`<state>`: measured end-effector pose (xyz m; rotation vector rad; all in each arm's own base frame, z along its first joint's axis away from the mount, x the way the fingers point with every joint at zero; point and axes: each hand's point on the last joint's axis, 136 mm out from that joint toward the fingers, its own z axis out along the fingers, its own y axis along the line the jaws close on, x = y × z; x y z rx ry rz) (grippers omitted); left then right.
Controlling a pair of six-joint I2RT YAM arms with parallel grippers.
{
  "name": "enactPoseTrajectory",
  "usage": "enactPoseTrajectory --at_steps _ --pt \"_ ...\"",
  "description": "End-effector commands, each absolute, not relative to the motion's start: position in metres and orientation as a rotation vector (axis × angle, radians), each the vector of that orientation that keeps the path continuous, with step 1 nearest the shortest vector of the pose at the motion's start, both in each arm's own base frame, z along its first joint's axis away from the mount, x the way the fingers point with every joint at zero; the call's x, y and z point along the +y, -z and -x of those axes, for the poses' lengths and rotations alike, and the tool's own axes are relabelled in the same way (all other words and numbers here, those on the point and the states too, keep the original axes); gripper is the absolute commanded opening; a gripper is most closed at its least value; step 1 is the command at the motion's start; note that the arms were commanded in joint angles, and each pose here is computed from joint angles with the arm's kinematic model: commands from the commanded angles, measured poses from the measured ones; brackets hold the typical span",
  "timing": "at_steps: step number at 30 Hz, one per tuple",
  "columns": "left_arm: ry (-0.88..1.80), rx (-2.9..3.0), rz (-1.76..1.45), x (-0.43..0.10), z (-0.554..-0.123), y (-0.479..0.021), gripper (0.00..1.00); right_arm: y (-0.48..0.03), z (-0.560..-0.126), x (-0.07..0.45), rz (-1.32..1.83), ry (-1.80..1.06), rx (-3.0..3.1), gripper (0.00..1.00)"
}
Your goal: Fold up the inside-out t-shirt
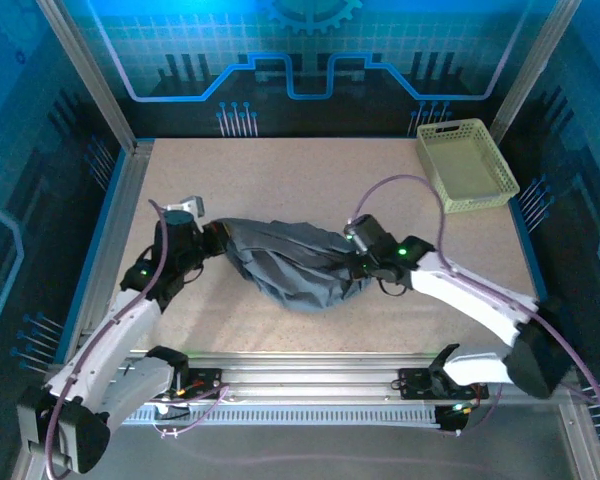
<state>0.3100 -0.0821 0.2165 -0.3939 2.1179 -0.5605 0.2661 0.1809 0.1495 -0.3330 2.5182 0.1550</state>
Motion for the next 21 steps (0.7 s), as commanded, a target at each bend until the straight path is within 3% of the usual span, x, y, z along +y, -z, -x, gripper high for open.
enactPoseTrajectory --at_steps 1,4,6,8,14,18,21 --pt "0.64 1.97 0.427 -0.076 -0.313 -0.28 0.0 -0.23 -0.265 0.186 0.358 -0.378 2.306 0.0" --pt "0.738 1.866 0.376 -0.084 -0.306 -0.319 0.0 -0.265 -0.251 0.177 0.37 -0.436 2.211 0.0" --pt "0.771 1.836 0.381 -0.085 -0.305 -0.319 0.0 -0.263 -0.246 0.166 0.343 -0.426 2.207 0.0" --pt "0.754 1.9 0.415 -0.085 -0.31 -0.292 0.0 -0.236 -0.245 0.156 0.307 -0.395 2.272 0.0" --pt "0.671 2.275 0.599 -0.087 -0.309 -0.148 0.0 -0.096 -0.226 0.147 0.156 -0.285 2.648 0.02" --pt "0.674 2.405 0.633 -0.092 -0.294 -0.101 0.0 -0.088 -0.225 0.137 0.178 -0.096 2.683 0.38" --pt "0.689 2.402 0.614 -0.093 -0.291 -0.099 0.0 -0.126 -0.233 0.154 0.32 -0.058 2.587 0.41"
